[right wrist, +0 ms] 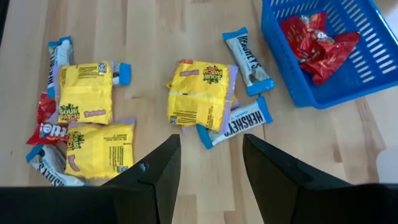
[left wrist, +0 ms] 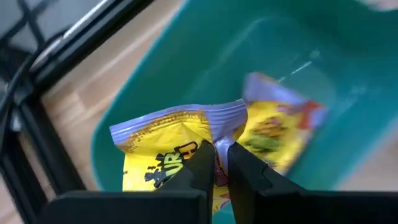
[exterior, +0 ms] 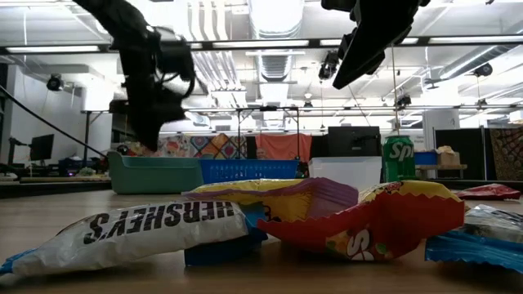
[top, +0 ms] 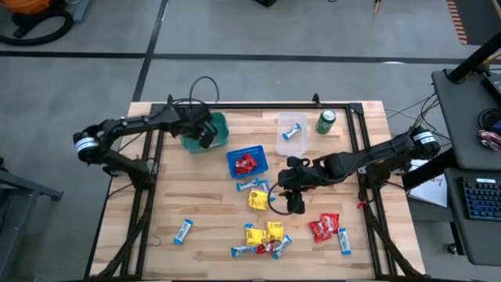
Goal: Sort candy
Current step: Put the sour patch candy into the blue green bin, then put the skittles candy into the blue basket
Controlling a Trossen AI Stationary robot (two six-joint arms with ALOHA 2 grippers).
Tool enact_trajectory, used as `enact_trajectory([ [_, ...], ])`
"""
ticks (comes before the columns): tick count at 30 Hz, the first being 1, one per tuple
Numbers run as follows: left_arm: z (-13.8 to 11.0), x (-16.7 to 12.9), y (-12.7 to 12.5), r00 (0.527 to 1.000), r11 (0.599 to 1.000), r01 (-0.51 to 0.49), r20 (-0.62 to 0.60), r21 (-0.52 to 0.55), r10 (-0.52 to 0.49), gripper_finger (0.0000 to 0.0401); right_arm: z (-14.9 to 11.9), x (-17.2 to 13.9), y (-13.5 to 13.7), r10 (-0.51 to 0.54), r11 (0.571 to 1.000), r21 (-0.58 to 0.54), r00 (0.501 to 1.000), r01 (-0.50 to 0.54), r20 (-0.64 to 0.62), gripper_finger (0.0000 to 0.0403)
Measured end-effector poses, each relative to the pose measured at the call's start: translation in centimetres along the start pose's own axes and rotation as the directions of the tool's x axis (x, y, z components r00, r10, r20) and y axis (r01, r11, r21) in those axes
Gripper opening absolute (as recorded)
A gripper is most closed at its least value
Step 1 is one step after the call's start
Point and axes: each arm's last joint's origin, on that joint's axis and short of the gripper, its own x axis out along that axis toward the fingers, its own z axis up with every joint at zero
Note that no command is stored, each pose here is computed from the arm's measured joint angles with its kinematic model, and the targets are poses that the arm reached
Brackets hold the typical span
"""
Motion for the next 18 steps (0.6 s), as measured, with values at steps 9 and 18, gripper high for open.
enact_trajectory([
  [9, -0.2, 0.7, 0.3, 0.999, 1.0, -0.015, -0.028, 0.012, 0.016, 0.008, -0.2, 0.1, -0.1, -0.001, 1.0, 0.001, 1.0, 0.001, -0.007, 0.0164],
  [18, -1.2, -0.9, -1.7, 0.999, 0.998, 0.032, 0.016, 0.062, -0.033, 0.0125, -0.4, 0.1, -0.1, -0.006, 0.997, 0.075, 1.0, 0.009, -0.03, 0.0164],
])
